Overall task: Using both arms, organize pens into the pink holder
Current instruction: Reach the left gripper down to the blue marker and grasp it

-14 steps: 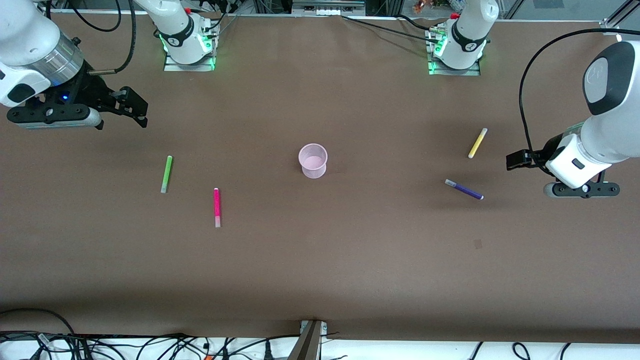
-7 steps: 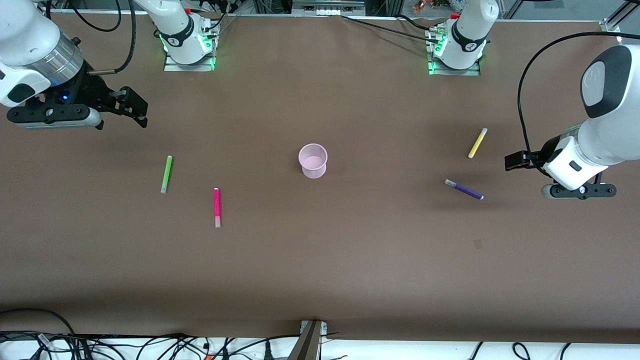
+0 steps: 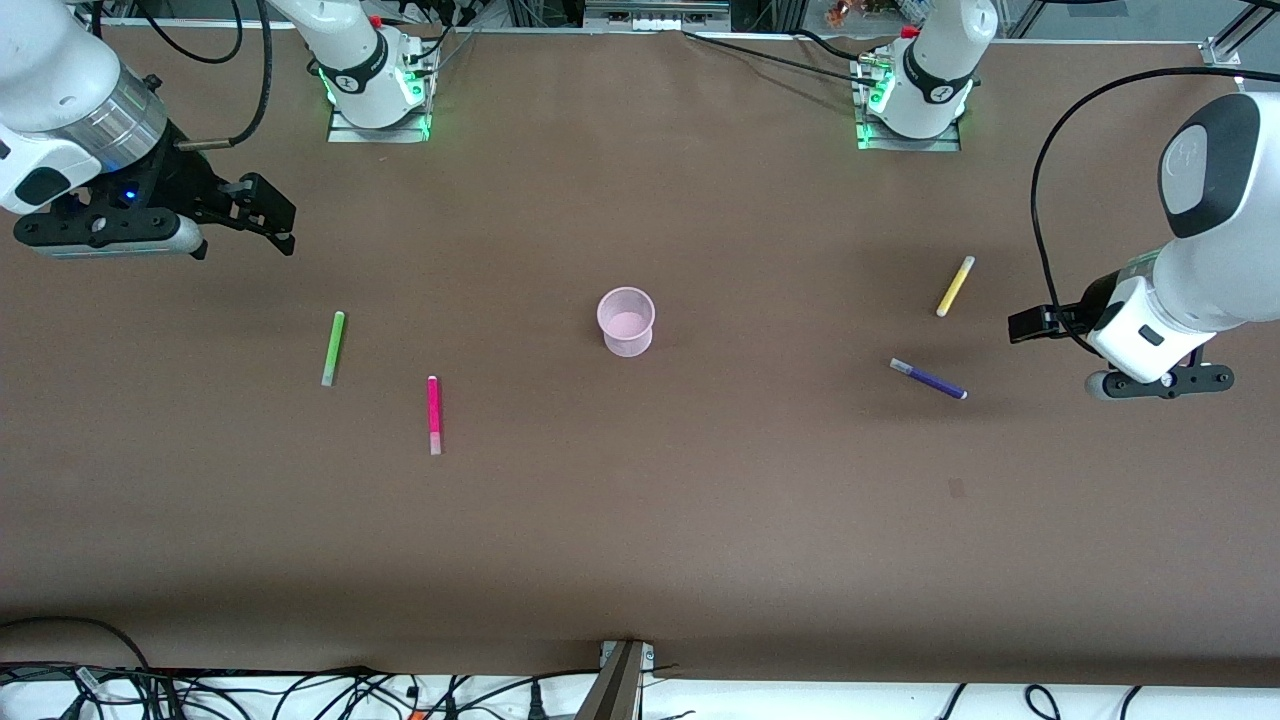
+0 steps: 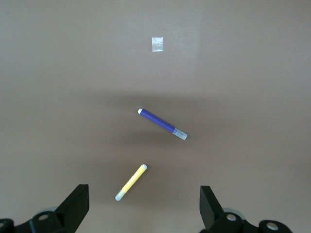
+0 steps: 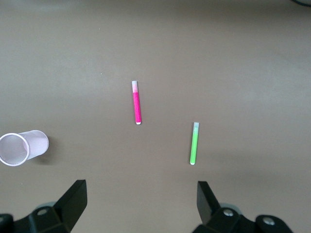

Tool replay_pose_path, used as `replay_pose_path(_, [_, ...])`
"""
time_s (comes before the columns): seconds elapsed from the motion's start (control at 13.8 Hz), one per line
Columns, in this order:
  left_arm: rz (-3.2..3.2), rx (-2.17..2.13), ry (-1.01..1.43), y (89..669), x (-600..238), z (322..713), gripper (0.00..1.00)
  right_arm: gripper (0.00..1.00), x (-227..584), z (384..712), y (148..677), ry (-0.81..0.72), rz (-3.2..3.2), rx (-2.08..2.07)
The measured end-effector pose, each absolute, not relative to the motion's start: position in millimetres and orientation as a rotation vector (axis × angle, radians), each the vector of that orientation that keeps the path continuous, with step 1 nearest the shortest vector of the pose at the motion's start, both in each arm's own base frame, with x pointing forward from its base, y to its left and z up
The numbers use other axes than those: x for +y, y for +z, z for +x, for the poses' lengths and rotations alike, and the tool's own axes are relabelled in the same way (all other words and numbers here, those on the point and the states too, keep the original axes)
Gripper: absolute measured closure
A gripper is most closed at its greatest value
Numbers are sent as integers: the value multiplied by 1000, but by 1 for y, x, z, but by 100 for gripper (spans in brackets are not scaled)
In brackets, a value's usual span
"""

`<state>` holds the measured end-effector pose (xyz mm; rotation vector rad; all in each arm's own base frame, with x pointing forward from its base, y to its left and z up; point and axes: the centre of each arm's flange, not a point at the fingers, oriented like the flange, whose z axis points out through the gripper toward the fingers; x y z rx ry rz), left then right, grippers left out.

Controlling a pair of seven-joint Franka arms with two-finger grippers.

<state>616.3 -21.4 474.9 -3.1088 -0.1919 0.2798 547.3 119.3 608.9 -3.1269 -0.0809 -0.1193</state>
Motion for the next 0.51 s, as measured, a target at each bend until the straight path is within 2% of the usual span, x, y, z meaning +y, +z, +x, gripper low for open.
replay_pose_path(0.51, [-3023,-723,298,416,-24,613,0,0,119,547,609,-118,-3127,-81])
